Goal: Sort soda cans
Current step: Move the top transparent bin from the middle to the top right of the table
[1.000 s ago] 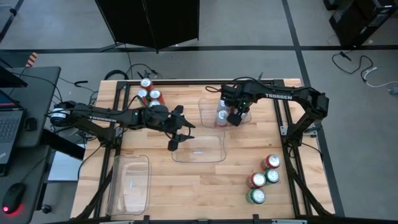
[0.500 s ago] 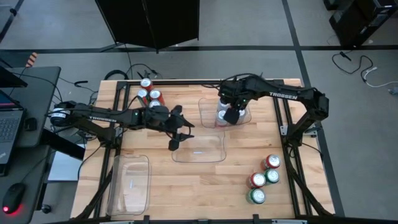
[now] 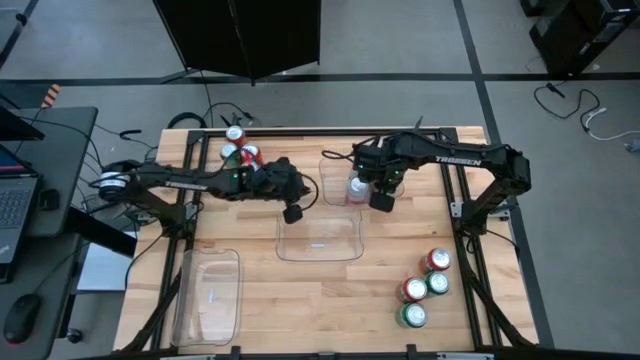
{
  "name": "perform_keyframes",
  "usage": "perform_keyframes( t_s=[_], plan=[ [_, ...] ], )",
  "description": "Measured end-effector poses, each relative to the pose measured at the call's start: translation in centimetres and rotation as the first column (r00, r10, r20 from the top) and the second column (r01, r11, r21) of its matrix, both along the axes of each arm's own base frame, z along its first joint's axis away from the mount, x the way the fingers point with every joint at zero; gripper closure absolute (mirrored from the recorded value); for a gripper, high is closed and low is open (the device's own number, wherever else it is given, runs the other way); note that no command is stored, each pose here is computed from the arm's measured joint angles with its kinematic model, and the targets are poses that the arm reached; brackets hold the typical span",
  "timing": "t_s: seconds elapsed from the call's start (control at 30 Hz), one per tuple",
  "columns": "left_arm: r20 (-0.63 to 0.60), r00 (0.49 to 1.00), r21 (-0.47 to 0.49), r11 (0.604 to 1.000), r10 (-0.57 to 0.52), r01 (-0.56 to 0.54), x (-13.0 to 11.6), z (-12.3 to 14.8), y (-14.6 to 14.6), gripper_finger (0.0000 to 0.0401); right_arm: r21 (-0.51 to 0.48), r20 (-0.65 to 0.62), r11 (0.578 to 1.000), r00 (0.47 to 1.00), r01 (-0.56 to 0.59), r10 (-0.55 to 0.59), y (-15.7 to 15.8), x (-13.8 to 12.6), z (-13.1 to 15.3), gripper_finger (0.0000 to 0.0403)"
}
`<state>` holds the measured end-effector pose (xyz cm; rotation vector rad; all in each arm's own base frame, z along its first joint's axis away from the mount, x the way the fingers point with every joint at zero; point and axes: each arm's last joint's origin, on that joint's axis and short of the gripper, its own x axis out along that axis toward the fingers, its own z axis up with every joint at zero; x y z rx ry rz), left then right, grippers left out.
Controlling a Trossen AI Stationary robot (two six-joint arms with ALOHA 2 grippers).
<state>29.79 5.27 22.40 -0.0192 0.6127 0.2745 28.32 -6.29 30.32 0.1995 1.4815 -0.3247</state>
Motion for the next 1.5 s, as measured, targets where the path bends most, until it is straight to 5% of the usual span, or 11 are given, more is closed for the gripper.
perform_keyframes(
  t_s=[0.53,1.1,1.5],
  plan=[
    [-0.109,0.993,-0.032,0.999,-0.04,0.037,5.5,-4.0,3.1,0.0399,-0.007,0.184,1.0,0.983,0.022,-0.02,2.3,-3.4,3.6,0.0402],
    [-0.005,0.993,-0.047,0.992,-0.117,0.117,11.4,-5.5,5.3,0.04,0.006,0.198,1.0,0.98,0.002,-0.003,3.5,-3.3,-0.6,0.0403],
    [0.025,0.99,-0.049,0.989,-0.137,0.138,13.7,-4.9,6.9,0.04,0.042,0.414,0.993,0.903,0.107,-0.115,1.5,-1.3,-2.8,0.0403]
  ],
)
